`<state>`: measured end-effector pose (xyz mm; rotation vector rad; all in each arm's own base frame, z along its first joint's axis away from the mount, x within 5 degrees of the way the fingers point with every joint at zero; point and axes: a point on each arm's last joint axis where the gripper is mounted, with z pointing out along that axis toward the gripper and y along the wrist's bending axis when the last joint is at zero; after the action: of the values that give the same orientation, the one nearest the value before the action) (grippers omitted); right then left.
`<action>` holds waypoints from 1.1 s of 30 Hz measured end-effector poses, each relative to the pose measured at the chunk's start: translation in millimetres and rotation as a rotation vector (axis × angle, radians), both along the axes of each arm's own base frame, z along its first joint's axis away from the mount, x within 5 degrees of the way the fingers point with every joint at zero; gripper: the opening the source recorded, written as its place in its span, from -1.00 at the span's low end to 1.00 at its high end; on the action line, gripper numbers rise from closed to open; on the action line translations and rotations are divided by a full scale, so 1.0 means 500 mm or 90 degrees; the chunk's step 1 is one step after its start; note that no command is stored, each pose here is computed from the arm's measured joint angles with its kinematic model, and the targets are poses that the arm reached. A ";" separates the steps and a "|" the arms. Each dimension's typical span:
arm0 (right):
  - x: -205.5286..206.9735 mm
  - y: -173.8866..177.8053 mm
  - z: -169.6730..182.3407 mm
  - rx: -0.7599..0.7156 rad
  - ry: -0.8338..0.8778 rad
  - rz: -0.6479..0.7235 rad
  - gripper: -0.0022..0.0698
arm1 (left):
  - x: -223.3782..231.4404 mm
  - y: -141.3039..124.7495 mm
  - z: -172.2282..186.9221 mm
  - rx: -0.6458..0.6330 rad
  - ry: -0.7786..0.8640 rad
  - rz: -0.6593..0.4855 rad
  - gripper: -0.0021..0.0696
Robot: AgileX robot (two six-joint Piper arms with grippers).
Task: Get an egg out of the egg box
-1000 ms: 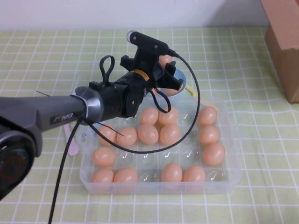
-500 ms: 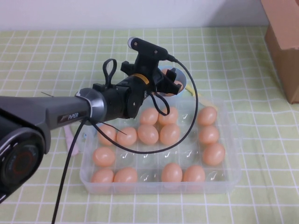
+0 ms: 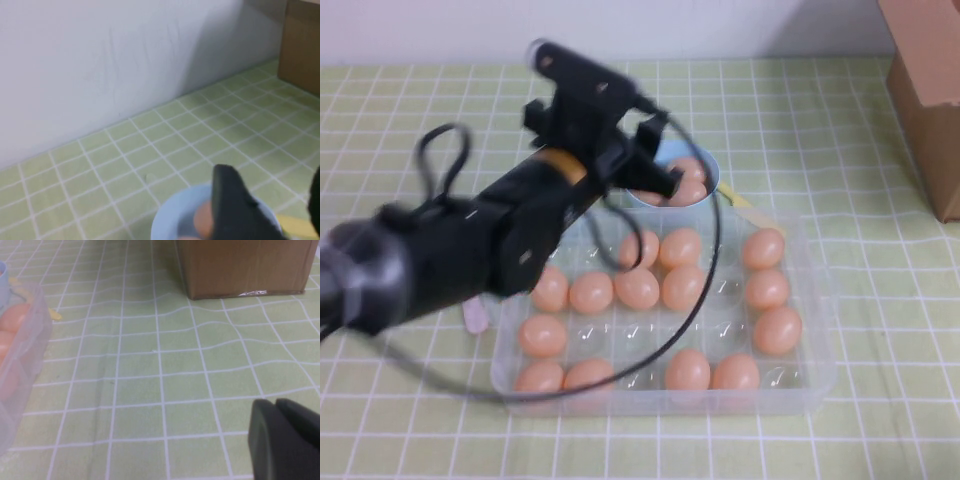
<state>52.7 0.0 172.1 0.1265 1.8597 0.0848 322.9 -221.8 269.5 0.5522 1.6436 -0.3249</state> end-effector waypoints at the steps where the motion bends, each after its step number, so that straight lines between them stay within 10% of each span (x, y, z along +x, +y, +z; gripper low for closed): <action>1: 0.000 0.000 0.000 0.000 0.000 0.000 -0.99 | -0.025 0.018 0.003 0.004 0.000 -0.001 -0.18; 8: 0.000 0.000 0.000 0.000 0.000 0.000 -0.99 | -0.191 0.135 0.054 -0.017 -0.034 -0.004 -0.89; 20: 0.000 0.000 0.000 0.000 0.000 0.000 -0.99 | -0.444 0.304 0.109 -0.082 -0.111 -0.036 -0.95; 33: 0.000 0.000 0.000 0.000 0.000 0.000 -0.99 | -0.495 0.329 0.047 0.014 0.008 -0.069 -0.95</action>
<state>52.7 0.0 172.1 0.1265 1.8597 0.0848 75.6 -57.3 292.9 0.6588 1.6340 -0.3899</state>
